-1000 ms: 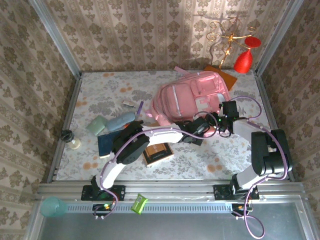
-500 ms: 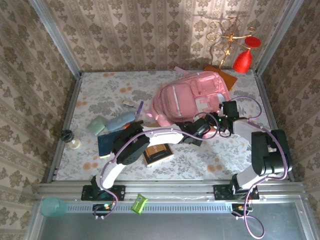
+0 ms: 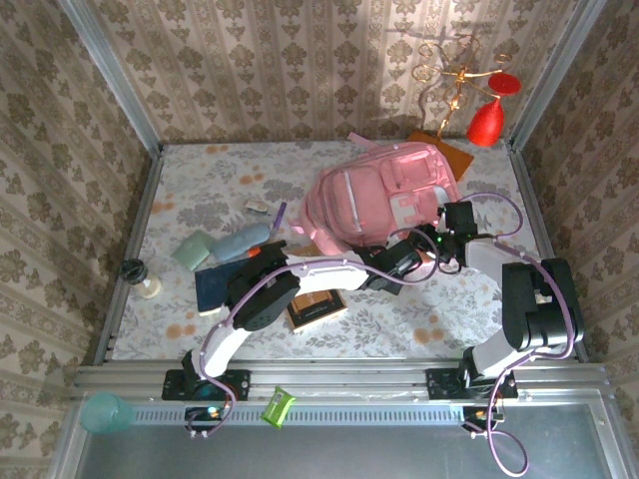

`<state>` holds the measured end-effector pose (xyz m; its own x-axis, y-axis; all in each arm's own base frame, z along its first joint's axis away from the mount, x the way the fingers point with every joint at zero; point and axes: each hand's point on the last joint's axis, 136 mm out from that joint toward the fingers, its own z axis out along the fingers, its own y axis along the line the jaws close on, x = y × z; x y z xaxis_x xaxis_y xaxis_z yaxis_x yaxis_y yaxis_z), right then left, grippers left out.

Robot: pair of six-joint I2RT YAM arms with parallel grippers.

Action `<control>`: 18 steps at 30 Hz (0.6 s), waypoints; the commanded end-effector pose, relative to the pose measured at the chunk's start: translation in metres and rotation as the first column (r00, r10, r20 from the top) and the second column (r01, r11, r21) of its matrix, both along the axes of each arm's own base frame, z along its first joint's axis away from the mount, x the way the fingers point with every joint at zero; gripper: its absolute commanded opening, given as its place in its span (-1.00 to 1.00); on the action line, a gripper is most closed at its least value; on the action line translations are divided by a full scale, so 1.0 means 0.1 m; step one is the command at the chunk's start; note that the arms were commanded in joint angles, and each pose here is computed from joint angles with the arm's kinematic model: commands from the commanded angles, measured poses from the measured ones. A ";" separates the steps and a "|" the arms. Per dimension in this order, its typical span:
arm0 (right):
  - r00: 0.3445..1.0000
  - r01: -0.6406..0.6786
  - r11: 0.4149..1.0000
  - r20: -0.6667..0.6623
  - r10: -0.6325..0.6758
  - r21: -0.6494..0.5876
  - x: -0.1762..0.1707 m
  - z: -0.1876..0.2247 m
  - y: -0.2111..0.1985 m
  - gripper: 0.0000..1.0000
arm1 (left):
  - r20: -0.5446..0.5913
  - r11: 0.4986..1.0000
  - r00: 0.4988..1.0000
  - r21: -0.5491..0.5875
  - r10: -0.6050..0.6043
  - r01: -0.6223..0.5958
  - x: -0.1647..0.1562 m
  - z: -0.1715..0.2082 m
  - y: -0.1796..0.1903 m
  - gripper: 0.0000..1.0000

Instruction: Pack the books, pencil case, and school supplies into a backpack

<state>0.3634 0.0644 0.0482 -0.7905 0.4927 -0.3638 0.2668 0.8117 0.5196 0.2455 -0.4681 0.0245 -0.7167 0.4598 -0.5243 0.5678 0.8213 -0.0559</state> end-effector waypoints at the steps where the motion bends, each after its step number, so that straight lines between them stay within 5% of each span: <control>1: 0.997 -0.018 1.000 -0.075 0.020 0.019 -0.17 -0.18 0.04 -0.03 | -0.044 0.982 0.999 0.187 0.000 0.008 -0.11 -0.41 0.37 -0.33; 9: 0.997 -0.019 1.000 -0.080 0.020 0.017 -0.18 -0.20 0.04 -0.03 | -0.042 0.983 0.999 0.182 -0.031 0.038 -0.08 -0.42 0.27 -0.55; 18: 0.996 -0.018 1.000 -0.084 0.019 0.015 -0.18 -0.21 0.03 -0.03 | -0.002 0.997 0.999 0.051 -0.049 0.049 -0.01 -0.03 0.13 -1.00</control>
